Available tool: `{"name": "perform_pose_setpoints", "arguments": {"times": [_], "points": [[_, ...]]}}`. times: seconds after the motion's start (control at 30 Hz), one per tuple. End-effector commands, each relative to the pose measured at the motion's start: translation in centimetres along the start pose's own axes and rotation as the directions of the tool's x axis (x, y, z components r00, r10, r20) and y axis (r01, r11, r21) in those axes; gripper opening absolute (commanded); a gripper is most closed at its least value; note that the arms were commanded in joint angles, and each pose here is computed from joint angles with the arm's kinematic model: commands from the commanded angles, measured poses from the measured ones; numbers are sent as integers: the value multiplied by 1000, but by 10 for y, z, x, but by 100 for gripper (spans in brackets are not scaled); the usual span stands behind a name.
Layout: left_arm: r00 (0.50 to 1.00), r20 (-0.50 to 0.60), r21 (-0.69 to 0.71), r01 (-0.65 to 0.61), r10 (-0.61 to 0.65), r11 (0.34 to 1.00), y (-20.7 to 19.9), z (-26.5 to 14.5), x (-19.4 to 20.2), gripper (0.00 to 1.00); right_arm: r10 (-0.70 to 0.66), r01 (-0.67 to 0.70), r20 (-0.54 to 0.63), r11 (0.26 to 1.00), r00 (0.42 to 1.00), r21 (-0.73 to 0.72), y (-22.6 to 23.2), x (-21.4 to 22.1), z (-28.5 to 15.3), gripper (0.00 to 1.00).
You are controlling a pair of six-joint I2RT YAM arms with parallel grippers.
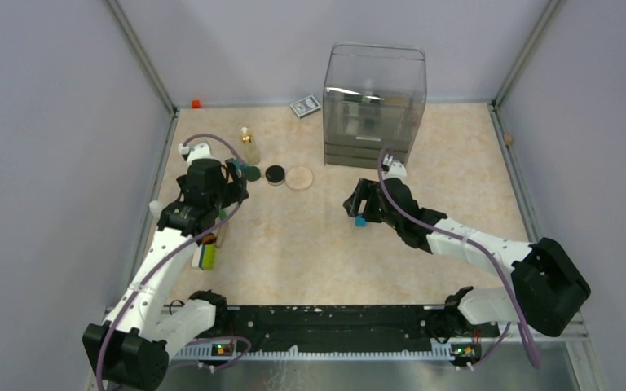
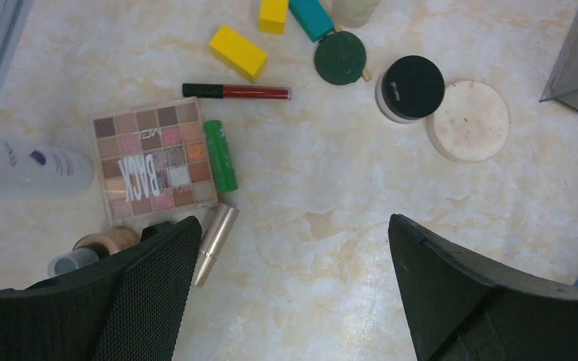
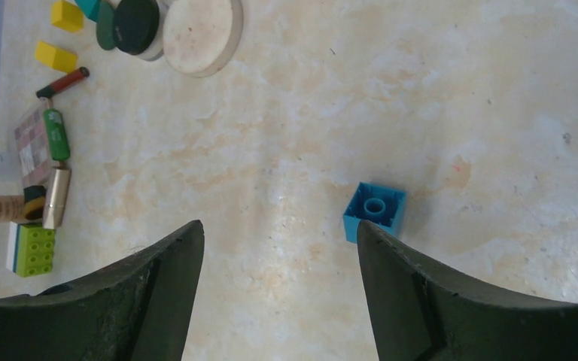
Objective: Organize the makeup
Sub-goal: Move the makeup to the center of the board.
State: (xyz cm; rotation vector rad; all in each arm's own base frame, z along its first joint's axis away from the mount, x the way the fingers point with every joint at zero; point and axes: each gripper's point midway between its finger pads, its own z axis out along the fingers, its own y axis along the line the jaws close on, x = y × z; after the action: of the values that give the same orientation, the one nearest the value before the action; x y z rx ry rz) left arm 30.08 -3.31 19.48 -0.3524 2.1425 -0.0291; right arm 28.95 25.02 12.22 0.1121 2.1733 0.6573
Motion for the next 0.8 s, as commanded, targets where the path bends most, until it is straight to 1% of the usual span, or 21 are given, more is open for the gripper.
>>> {"name": "perform_pose_setpoints", "arguments": {"times": [0.0, 0.07, 0.17, 0.27, 0.37, 0.47, 0.53, 0.63, 0.77], "points": [[993, 12, -120, 118, -118, 986, 25, -11, 12, 99, -18, 17, 43, 1000, 999, 23, -10, -8, -7, 73], [991, -16, -140, 129, -133, 982, 28, -7, 25, 99, -19, 19, 34, 1000, 999, 20, -11, -5, -6, 73], [989, -77, -159, 113, -127, 981, 30, -4, 39, 99, -27, 26, 23, 1000, 999, 12, -9, -4, -5, 73], [990, -93, -160, 88, -103, 983, 29, -5, 36, 99, -41, 41, 26, 999, 999, 25, -12, -4, -5, 73], [999, -43, -54, 22, -25, 998, 13, -10, 12, 99, -63, 60, 43, 997, 997, 55, -18, -8, -3, 74], [998, 50, 60, -37, 35, 997, -5, -19, -14, 99, -72, 66, 75, 994, 995, 86, -24, -16, 2, 74], [992, 105, 112, -77, 66, 991, -14, -24, -28, 99, -70, 62, 95, 995, 993, 80, -22, -22, 7, 74], [987, 129, 123, -108, 92, 987, -17, -25, -35, 99, -60, 52, 117, 996, 991, 69, -18, -28, 15, 74], [985, 111, 104, -147, 135, 984, -13, -20, -30, 99, 18, -29, 167, 997, 986, 65, -21, -32, 23, 75]]}}
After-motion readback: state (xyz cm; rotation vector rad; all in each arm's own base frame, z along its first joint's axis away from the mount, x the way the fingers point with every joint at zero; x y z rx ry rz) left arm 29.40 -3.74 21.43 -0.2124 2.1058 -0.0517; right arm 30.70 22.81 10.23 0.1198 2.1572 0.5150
